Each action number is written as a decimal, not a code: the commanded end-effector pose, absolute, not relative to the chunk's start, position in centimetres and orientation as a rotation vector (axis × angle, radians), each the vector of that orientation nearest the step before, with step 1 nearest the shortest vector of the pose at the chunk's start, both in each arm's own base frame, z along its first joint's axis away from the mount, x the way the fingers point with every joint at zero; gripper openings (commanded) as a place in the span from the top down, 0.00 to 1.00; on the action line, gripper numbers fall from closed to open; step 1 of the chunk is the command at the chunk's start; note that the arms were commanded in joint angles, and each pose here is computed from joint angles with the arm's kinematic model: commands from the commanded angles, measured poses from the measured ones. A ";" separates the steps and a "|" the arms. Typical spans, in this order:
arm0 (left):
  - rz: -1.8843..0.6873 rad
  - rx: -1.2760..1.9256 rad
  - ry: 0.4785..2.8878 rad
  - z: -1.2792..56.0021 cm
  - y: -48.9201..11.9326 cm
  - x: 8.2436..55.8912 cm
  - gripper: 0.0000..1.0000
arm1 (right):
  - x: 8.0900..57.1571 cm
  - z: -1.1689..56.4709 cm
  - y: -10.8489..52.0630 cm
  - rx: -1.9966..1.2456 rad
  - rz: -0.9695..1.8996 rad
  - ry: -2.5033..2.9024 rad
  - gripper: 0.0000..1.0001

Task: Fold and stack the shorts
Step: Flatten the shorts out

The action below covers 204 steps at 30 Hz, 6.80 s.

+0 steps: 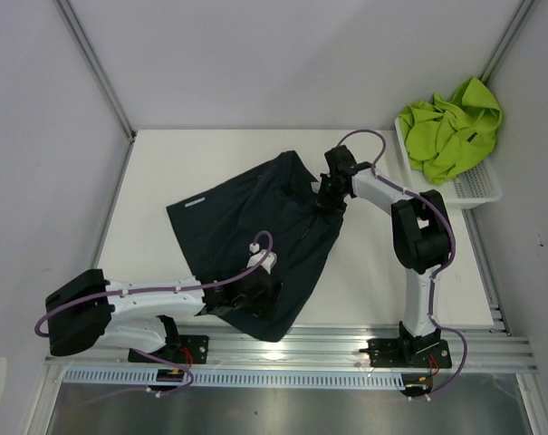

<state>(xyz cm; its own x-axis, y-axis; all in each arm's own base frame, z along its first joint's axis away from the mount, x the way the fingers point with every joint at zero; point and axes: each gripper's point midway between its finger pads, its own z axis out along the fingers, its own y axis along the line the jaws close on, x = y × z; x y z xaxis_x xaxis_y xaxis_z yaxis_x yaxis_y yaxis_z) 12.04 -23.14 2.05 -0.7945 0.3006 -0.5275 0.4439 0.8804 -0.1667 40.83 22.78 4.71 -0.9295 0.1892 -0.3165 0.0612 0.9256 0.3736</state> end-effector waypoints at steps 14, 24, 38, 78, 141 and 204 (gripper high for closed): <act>-0.503 0.586 2.508 3.6 -26.4 10.8 0.07 | 43.2 14.0 22.6 0.129 0.467 2.539 1.00; -0.544 0.608 2.492 4.1 -27.8 10.9 0.26 | 43.1 12.9 22.8 0.126 0.453 2.567 1.00; -0.468 0.661 2.559 1.4 -28.5 10.3 0.60 | 43.3 12.8 23.0 0.124 0.461 2.563 1.00; -0.562 0.750 2.563 5.2 -30.2 8.6 0.27 | 44.3 12.9 21.3 0.175 0.458 2.550 1.00; -0.906 0.796 2.459 7.9 -34.5 3.8 0.24 | 44.4 14.6 19.0 0.290 0.416 2.505 1.00; -0.457 1.377 2.017 5.7 -35.6 5.5 0.13 | 44.7 13.5 20.2 0.309 0.512 2.491 1.00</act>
